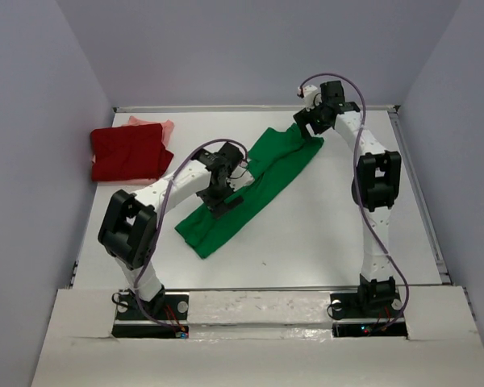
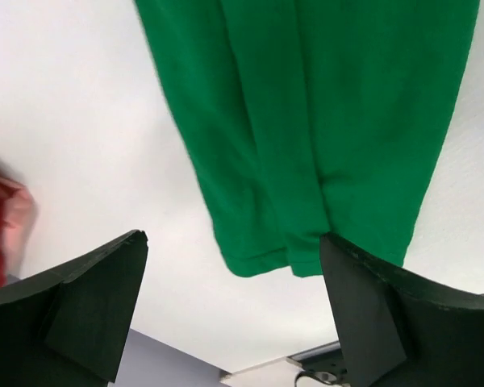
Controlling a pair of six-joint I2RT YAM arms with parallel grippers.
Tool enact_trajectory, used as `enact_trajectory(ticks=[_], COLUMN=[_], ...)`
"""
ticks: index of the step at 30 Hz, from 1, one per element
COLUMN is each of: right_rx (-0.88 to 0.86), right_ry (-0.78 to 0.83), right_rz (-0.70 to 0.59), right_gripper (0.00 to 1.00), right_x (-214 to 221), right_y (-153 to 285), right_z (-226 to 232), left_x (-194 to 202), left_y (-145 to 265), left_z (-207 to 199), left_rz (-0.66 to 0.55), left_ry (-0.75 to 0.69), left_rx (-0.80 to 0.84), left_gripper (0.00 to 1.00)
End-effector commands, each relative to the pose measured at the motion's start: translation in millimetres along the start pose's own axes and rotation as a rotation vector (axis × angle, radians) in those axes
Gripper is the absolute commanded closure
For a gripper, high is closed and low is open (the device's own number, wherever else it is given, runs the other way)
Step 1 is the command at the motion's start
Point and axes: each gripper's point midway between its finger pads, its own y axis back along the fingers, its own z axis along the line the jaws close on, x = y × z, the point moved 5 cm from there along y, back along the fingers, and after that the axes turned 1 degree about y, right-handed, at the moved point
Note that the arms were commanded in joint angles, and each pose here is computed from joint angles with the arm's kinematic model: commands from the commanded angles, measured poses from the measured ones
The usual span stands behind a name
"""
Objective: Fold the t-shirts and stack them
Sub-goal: Rotate the tshirt 90 degrees
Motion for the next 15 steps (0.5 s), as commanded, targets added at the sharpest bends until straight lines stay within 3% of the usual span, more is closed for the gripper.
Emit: enact_trajectory(ticks=[1,6,15], right_rx=[0.313,0.407,0.403], right_ry=[-0.018,-0.001,-0.002], right_rz=[-0.185,-0.201,-0.045], right_gripper=[0.11,0.11,0.11], right_x=[-54.0,-57.9,3.2], right_y=[84.2,140.5,183.7], right_z=[-49.7,-55.1,-22.1], left_x=[-22.3,-32.1,-41.4], left_y=[35.5,38.2,-0.8], left_z=[15.6,19.0,-13.9], left_rz=[-0.194,-0.308,-0.311], left_ry=[-0.039,-0.059,-0.155], left_rx=[-0.08,-0.099,0.162], left_gripper=[0.01,0.01,0.01])
